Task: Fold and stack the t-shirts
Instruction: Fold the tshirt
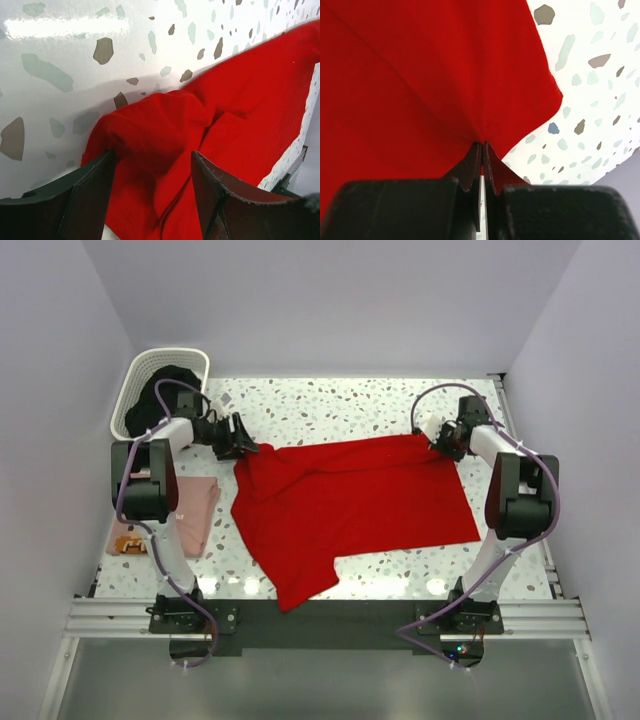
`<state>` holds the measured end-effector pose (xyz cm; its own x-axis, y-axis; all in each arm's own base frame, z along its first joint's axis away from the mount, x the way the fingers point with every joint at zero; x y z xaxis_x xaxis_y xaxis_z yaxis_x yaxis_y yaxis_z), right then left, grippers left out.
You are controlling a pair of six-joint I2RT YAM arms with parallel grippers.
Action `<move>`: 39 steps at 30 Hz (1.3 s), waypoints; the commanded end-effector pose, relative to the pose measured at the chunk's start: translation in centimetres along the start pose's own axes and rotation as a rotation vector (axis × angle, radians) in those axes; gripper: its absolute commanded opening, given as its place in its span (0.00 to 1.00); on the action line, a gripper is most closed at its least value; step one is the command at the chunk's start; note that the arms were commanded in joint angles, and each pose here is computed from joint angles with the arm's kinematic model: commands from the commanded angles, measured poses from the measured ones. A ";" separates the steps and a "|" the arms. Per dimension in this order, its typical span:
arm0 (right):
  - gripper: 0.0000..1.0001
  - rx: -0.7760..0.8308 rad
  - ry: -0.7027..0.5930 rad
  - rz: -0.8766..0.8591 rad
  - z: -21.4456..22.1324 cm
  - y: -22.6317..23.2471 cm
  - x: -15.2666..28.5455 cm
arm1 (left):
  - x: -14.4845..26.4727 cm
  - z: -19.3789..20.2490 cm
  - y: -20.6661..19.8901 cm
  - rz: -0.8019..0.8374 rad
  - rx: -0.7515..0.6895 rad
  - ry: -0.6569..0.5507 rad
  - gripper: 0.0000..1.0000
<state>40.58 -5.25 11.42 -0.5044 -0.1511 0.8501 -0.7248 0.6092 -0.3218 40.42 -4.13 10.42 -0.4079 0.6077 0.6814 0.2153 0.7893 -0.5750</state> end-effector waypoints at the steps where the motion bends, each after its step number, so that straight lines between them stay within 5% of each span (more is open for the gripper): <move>1: 0.00 0.019 -0.005 0.037 -0.3 -1.0 0.0 | -0.5 -0.4 0.5 0.027 0.022 -0.034 0.66; 6: 0.06 0.049 0.032 0.028 0.4 -0.7 -0.4 | -0.1 -1.0 2.2 -0.023 0.068 -0.087 0.66; 13: 0.41 -0.059 -0.024 -0.054 -1.7 0.1 2.6 | 0.5 -0.6 3.0 -0.026 0.113 -0.124 0.67; 21: 0.41 -0.114 -0.270 -0.151 -10.7 5.8 8.4 | 2.2 -0.9 0.8 0.106 0.090 -0.201 0.69; 28: 0.40 -0.072 -0.487 -0.260 -20.3 13.6 8.9 | 3.2 -1.1 -0.3 0.155 0.132 -0.242 0.68; 39: 0.43 0.025 -0.513 -0.364 -28.4 25.3 4.4 | 1.5 1.0 0.7 0.214 0.278 -0.195 0.70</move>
<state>32.71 28.21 17.61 -0.3183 -0.6695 0.6712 -0.9077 0.4194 -0.0120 38.95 -2.72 10.76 -0.5420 0.6853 0.4864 0.0759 0.6164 -0.7838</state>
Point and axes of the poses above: each gripper's point midway between its finger pads, its own x axis back along the fingers, its own y axis along the line the jaws close on, z = x × y, the point moved 8 cm from there along x, back along the fingers, and after that the axes turned 11 degrees about -x, right-handed, at the moved point
